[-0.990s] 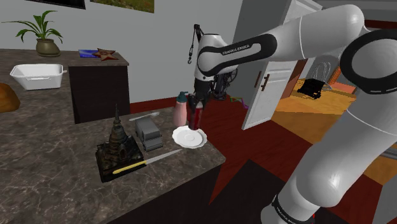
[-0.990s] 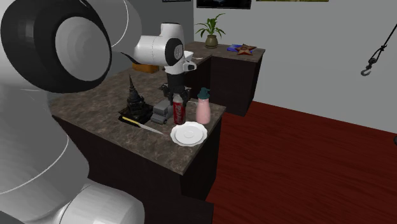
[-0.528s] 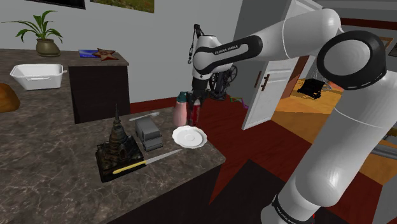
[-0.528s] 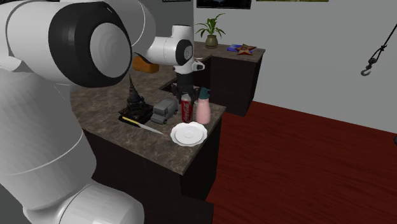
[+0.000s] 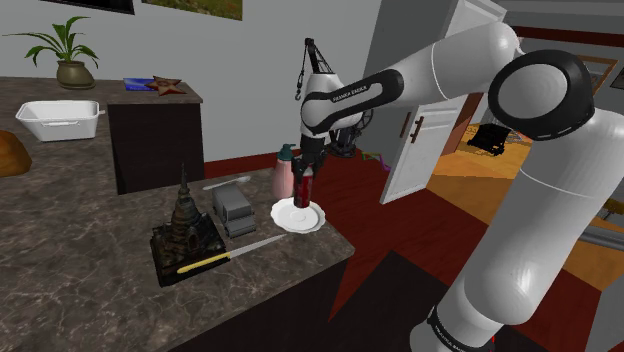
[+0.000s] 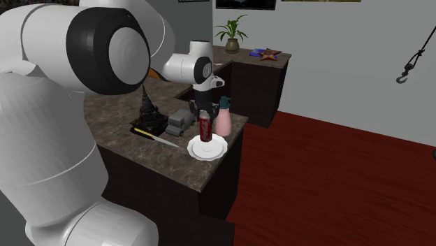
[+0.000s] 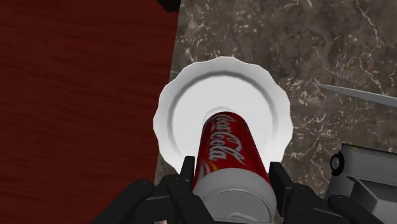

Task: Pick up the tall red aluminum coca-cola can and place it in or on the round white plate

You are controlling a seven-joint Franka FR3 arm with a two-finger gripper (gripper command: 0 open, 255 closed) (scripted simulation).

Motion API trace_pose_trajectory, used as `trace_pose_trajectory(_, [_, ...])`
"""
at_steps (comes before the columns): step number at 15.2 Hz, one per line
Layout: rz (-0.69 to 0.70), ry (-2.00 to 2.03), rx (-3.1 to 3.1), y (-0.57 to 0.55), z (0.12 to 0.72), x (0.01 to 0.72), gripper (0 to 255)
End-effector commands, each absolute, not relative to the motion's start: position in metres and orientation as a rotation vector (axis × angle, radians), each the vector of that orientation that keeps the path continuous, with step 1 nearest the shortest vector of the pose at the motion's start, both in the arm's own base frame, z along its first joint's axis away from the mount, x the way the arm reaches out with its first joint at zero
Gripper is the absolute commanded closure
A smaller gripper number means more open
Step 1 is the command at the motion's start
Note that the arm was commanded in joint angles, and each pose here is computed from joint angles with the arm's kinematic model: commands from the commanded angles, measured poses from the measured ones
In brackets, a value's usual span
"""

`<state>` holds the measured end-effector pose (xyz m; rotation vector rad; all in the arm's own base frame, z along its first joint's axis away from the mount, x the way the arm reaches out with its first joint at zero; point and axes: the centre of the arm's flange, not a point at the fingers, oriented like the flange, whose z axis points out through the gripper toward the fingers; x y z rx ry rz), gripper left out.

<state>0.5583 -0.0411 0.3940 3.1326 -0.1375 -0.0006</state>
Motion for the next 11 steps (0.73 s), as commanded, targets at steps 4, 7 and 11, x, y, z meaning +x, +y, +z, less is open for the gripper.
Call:
trace_pose_trajectory(4, [0.001, -0.138, 3.133, -0.042, 0.367, 0.56, 255])
trace_pose_trajectory(7, [0.001, -0.138, 3.133, -0.042, 0.351, 0.56, 255])
trace_pose_trajectory(11, [0.001, -0.138, 3.133, -0.042, 0.345, 0.56, 255])
